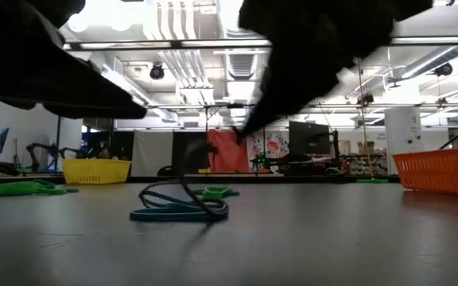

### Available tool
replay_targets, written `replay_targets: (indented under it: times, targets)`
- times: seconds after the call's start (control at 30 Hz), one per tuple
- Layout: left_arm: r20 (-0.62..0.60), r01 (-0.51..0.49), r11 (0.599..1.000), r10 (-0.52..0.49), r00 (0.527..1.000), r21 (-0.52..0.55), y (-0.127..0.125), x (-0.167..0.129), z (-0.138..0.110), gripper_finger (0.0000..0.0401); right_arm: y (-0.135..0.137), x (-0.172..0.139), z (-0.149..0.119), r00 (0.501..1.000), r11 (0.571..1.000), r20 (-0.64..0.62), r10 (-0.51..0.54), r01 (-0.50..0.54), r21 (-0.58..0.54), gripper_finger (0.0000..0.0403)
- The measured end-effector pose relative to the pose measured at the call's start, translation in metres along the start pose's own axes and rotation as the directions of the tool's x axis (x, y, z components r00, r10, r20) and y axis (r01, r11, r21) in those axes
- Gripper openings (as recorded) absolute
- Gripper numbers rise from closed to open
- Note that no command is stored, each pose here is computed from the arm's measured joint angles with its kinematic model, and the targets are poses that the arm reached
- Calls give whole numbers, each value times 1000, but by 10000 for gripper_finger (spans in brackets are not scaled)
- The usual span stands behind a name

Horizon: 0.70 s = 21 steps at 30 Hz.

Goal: Sort rubber bands into baskets
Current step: Put the purple rubber band into the yellow bin

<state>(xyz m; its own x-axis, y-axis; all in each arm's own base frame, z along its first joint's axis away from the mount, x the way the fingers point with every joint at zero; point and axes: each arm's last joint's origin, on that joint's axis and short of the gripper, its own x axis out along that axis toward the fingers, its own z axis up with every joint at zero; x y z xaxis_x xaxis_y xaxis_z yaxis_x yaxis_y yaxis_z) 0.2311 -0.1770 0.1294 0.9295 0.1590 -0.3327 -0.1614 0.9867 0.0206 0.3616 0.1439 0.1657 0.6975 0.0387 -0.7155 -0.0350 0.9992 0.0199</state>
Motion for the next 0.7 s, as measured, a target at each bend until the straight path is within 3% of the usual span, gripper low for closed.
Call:
replay_targets:
  times: [0.1,0.3,0.47,0.7]
  targets:
    - [-30,1,1000,-1,1000,-17,1,-6,0,262,1,-14,0,998,1000,-55,-9,11,22,8]
    - [-38,-1,1000,0,999,-25,1,-7,-1,262,12,-62,33,994,998,97,56,-53,-38,9]
    - [-50,-7,999,4,999,-49,1,-6,-5,262,4,-108,55,967,998,253,-20,33,-48,9]
    - [-63,-14,998,10,998,-62,0,-3,-12,262,-5,-126,60,959,998,283,-34,49,-46,9]
